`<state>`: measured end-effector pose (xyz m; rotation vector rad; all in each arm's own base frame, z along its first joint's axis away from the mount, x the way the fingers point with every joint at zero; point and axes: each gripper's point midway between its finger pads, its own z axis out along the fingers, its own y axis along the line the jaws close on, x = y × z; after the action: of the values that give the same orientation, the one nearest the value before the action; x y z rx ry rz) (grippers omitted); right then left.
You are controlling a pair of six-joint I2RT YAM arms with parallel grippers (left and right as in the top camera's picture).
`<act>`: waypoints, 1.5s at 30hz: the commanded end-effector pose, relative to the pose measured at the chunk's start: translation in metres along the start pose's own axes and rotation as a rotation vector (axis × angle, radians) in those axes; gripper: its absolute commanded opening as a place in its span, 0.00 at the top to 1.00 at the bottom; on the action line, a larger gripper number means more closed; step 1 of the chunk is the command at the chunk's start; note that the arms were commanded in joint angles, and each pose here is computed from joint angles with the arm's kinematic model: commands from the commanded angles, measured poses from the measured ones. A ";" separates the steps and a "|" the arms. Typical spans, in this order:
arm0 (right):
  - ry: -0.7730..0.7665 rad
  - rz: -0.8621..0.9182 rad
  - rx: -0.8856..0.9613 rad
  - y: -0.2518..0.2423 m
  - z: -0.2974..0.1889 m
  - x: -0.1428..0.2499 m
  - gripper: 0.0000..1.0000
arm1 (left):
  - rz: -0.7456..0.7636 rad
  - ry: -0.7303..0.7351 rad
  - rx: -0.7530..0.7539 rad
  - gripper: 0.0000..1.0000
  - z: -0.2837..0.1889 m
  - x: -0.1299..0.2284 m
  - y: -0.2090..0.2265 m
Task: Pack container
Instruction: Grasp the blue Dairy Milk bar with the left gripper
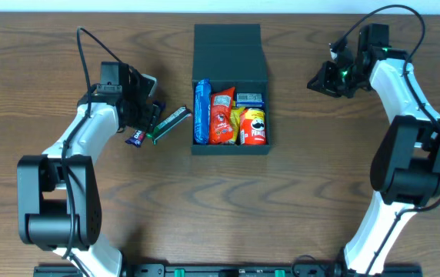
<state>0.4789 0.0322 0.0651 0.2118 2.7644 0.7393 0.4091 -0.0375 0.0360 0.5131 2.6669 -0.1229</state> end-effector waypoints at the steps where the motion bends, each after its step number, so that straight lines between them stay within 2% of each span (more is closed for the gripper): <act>1: -0.023 -0.037 -0.014 0.010 -0.010 -0.004 0.83 | 0.029 0.029 0.024 0.26 0.016 0.009 -0.002; 22: -0.026 -0.035 -0.015 0.010 -0.010 -0.005 0.83 | 0.022 0.065 0.027 0.30 0.040 0.019 0.000; 29: -0.030 -0.026 -0.015 0.010 -0.010 -0.006 0.83 | 0.022 0.063 0.026 0.51 0.040 0.019 0.000; 35: -0.037 -0.022 -0.016 0.010 -0.010 -0.008 0.83 | 0.018 0.061 0.025 0.60 0.040 0.018 0.000; 45: -0.046 -0.013 -0.017 0.010 -0.010 -0.010 0.83 | -0.144 0.010 0.005 0.84 0.033 -0.005 0.007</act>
<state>0.4840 0.0317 0.0666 0.2135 2.7438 0.7357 0.4152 -0.0377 0.0021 0.4243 2.7216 -0.1506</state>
